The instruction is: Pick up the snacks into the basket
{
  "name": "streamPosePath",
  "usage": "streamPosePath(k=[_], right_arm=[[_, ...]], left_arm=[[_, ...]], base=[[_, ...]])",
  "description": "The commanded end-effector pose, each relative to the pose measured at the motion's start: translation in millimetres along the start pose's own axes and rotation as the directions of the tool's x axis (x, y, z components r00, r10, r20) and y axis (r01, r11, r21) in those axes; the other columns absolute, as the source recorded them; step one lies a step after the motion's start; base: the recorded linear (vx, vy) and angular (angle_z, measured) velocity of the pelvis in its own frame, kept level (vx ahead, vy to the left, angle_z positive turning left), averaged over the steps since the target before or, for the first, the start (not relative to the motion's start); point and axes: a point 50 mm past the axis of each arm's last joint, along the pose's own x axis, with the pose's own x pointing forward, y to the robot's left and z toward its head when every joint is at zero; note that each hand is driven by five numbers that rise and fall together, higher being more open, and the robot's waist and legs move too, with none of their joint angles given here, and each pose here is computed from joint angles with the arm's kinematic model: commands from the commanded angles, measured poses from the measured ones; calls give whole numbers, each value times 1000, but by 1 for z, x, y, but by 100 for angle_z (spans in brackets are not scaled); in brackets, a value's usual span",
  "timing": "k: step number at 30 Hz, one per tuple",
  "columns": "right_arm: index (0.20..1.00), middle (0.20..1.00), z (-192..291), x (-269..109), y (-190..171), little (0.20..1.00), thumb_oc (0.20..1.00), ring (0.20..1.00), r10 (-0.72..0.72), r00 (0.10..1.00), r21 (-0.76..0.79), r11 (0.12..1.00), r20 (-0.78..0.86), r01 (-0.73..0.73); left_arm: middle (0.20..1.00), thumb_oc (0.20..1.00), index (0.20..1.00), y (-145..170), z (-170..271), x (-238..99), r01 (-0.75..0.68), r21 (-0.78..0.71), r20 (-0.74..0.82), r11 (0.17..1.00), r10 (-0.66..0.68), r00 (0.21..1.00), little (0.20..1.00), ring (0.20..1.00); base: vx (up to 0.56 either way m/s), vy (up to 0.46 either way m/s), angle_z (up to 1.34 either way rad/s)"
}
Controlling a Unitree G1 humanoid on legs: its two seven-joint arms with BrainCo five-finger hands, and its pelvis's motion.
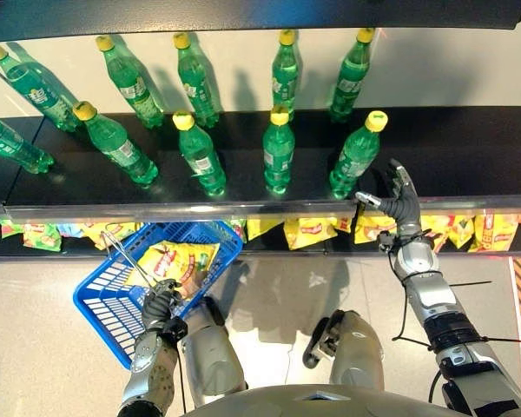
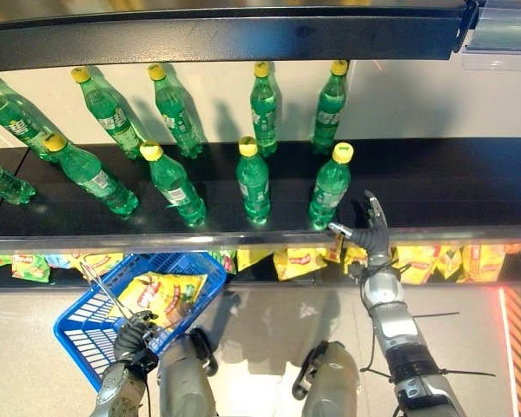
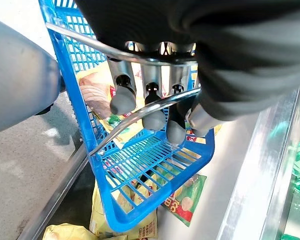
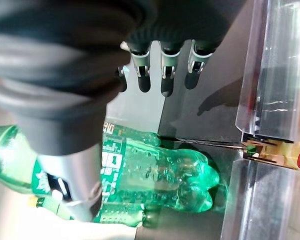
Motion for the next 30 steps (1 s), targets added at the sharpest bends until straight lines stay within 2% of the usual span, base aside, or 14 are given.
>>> streamPosePath(k=[1,17,30], right_arm=[[1000,1000,20,16,-1,1000,1000,1000,-38,997,56,998,75,34],[1000,1000,31,33,14,1000,1000,1000,10,997,63,998,76,-14],[1000,1000,41,59,7,1000,1000,1000,-30,999,32,999,45,29]], left_arm=[[200,200,200,-26,37,-1,171,12,175,985,-170,970,200,200],[200,200,200,-27,37,-3,190,11,165,982,-189,968,200,200],[200,200,200,-29,42,-3,208,25,175,978,-209,962,200,200]], base=[[0,0,0],[3,0,1],[10,7,4]])
